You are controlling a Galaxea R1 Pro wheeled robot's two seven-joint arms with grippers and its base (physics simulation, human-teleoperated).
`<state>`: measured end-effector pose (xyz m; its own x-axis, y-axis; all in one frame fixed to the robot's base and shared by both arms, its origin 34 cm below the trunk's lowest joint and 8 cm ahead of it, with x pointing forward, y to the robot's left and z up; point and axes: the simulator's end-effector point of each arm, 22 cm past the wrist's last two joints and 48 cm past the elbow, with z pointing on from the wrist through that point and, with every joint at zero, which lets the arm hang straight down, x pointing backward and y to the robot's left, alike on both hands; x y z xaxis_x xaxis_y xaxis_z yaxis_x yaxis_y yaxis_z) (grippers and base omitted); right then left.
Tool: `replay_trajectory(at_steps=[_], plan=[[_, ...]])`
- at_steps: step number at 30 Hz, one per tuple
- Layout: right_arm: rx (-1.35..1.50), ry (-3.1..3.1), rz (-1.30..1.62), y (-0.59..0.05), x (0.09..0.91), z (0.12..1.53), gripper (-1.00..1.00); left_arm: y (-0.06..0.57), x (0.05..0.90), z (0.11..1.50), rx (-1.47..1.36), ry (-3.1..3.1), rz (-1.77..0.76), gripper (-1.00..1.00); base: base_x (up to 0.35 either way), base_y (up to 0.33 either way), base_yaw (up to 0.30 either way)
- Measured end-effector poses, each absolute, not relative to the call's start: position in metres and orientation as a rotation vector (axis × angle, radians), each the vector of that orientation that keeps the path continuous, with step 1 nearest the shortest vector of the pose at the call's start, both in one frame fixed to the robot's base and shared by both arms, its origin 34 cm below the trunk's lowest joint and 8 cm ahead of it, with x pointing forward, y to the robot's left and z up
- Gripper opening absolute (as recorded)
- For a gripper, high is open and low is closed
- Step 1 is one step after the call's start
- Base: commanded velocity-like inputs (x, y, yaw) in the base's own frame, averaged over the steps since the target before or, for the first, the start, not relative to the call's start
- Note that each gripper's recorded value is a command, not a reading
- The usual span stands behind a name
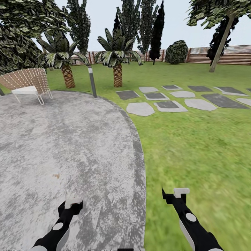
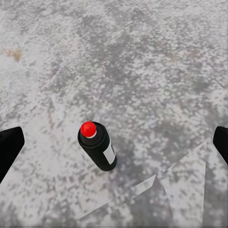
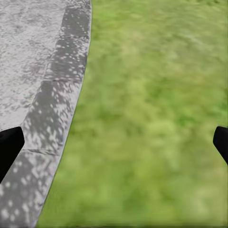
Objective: In the garden, pick up the pesticide atomizer on the floor and spray pesticide onto both trees until each tree trunk is fully covered.
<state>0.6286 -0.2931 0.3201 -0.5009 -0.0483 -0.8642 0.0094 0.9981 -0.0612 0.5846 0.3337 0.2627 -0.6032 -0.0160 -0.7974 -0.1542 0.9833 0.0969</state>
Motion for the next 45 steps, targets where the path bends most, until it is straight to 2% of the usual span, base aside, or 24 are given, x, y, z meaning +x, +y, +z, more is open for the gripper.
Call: replay_trajectory(at_steps=[45], plan=[[-0.036,2.295,-0.071,-0.294,0.580,0.210,1.00,0.336,0.526,0.164,-0.106,2.405,0.218,1.00,0.000,0.000,0.015]])
